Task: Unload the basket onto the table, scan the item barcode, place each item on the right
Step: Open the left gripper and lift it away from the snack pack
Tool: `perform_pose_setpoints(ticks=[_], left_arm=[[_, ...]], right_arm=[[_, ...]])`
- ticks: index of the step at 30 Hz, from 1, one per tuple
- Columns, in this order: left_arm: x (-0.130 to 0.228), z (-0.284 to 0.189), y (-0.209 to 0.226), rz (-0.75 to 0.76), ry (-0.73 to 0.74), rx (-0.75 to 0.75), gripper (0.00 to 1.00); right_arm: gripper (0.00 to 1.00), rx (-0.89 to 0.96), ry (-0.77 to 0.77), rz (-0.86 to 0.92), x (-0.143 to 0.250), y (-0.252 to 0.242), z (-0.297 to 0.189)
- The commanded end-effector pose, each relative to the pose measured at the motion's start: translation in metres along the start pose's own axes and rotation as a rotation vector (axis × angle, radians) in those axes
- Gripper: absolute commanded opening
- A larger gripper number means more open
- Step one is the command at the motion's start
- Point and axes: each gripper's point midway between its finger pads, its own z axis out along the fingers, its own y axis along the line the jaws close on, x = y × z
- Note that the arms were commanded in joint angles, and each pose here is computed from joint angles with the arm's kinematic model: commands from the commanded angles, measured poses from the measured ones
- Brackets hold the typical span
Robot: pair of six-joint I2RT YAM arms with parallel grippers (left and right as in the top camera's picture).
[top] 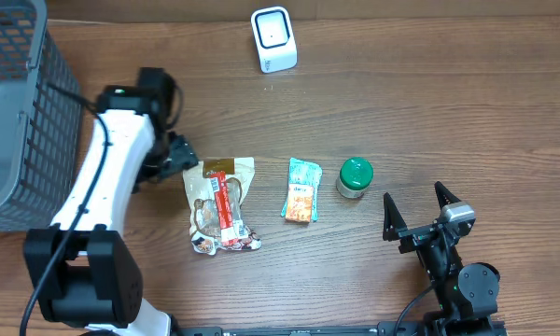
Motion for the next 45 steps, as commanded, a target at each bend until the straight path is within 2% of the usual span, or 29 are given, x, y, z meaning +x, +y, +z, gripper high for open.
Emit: perform_pose_setpoints(ticks=[1, 14, 45], left_arm=[[-0.009, -0.003, 0.01, -0.04, -0.015, -0.002, 1.0], [-0.03, -0.004, 0.0, -0.068, -0.09, 0.055, 1.0], [-0.031, -0.004, -0.001, -0.068, -0.091, 0.057, 1.0]], right_arm=[[1.0, -0.002, -0.003, 0.005, 0.002, 0.0, 0.0], [1.0, -0.002, -0.003, 0.005, 0.002, 0.0, 0.0], [1.0, -0.002, -0.003, 0.005, 0.002, 0.0, 0.0]])
